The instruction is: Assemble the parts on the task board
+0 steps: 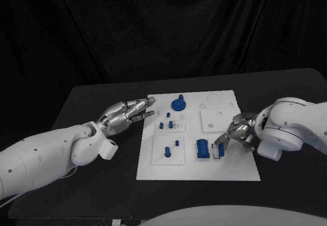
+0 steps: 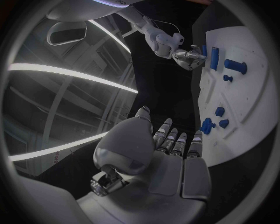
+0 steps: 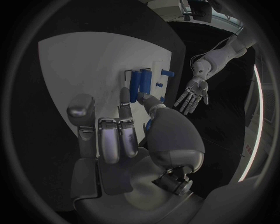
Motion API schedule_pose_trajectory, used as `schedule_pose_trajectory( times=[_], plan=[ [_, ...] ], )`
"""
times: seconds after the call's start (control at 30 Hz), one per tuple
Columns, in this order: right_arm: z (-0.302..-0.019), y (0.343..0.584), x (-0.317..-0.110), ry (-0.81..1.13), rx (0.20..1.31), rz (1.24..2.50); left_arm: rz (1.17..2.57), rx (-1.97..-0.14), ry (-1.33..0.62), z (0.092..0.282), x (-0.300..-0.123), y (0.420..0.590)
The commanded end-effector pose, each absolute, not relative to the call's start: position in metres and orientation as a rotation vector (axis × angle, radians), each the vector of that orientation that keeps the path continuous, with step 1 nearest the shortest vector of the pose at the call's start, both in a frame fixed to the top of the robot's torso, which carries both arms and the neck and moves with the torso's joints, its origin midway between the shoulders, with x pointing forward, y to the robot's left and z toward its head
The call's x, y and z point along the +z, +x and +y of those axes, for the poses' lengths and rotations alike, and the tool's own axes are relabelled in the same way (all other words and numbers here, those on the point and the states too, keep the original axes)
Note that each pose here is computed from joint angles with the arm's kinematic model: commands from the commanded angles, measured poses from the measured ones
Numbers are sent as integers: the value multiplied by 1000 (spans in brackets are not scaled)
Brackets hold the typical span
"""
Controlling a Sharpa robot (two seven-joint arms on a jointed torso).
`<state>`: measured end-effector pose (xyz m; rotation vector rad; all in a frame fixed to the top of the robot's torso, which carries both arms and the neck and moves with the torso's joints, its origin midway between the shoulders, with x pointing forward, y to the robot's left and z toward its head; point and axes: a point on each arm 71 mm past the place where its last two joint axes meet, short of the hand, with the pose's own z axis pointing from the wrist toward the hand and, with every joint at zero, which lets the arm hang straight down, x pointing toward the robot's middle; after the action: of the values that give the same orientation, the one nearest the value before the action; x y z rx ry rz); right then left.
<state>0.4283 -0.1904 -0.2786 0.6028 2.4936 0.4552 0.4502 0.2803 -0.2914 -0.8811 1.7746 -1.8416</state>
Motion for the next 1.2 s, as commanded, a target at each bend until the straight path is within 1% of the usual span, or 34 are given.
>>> schedule_pose_trajectory(
  times=[0.03, 1.2],
  plan=[
    [-191, 429, -279, 639, 450, 2453, 1770, -1866, -885, 279, -291, 449],
    [-181, 427, -288, 503, 414, 2491, 1776, -1868, -903, 280, -299, 444]
  ],
)
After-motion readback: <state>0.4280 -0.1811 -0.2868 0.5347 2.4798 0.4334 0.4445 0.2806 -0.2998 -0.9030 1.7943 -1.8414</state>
